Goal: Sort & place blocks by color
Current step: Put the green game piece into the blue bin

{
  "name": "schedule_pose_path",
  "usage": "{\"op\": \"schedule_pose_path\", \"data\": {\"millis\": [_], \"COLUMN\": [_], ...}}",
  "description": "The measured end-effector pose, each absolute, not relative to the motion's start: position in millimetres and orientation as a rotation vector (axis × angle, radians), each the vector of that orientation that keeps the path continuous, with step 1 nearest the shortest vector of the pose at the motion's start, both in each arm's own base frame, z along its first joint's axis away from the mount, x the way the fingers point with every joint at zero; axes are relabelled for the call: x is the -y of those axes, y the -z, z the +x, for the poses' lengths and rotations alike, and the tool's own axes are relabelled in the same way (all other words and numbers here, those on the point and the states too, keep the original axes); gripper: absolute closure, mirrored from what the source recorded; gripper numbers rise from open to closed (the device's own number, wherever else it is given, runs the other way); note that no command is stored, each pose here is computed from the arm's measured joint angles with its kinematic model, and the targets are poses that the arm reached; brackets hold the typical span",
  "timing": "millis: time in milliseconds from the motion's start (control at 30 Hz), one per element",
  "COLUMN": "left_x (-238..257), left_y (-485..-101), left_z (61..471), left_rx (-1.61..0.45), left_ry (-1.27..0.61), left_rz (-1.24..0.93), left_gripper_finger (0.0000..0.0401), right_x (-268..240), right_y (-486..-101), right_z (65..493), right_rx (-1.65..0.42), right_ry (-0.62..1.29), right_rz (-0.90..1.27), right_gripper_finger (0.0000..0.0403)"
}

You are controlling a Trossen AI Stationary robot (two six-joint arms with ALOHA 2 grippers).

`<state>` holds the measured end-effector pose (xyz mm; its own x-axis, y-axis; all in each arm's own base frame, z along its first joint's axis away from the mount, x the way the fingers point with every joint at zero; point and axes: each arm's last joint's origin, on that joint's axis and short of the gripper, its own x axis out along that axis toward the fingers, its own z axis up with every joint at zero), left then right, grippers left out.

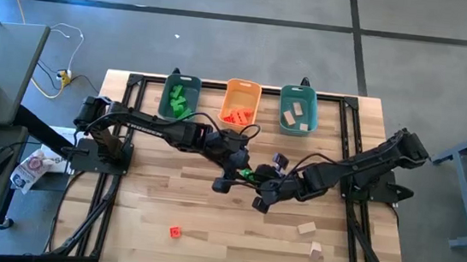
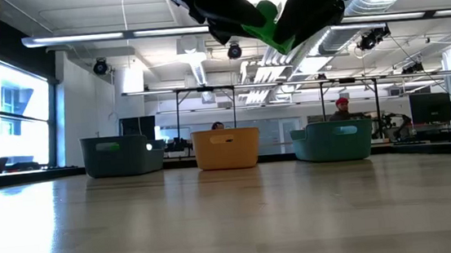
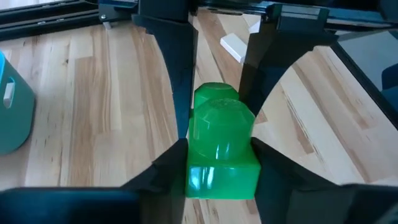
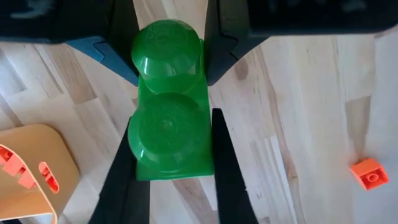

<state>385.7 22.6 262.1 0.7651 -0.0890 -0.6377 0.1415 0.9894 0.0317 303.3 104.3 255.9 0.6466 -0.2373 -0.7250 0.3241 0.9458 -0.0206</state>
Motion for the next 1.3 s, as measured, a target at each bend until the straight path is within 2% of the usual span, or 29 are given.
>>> {"op": "schedule_pose_path", "data": {"millis": [200,400,533,800,1100,1300], "left_x": [-22.6,-24.0,-32.3,-51.0,-72.7,-103.7], "left_y": [-261.9,-256.5,-252.7,-258.2,-266.8,-276.3], "left_z": [385.1,380.6,370.4,343.0,304.0,281.1], "left_rx": [-0.694,-0.77,-0.882,-1.07,-1.327,-1.382], "left_ry": [0.128,0.091,0.025,-0.119,-0.324,-0.449], "left_rz": [0.085,0.096,0.121,0.182,0.27,0.218], "left_gripper_finger": [0.0293,0.0293,0.0293,0.0293,0.0293,0.0293], "right_x": [-104.3,-105.9,-108.8,-113.3,-126.2,-139.6], "right_y": [-255.9,-254.0,-250.7,-244.9,-238.8,-237.1], "right_z": [303.5,301.8,298.0,287.1,264.1,250.4], "right_rx": [-0.811,-0.857,-0.953,-1.136,-1.287,-1.338], "right_ry": [0.31,0.252,0.137,-0.021,0.02,0.033], "right_rz": [0.103,0.086,0.131,0.198,0.105,0.069], "right_gripper_finger": [0.0293,0.0188,0.0152,0.0145,0.0144,0.0144]}}
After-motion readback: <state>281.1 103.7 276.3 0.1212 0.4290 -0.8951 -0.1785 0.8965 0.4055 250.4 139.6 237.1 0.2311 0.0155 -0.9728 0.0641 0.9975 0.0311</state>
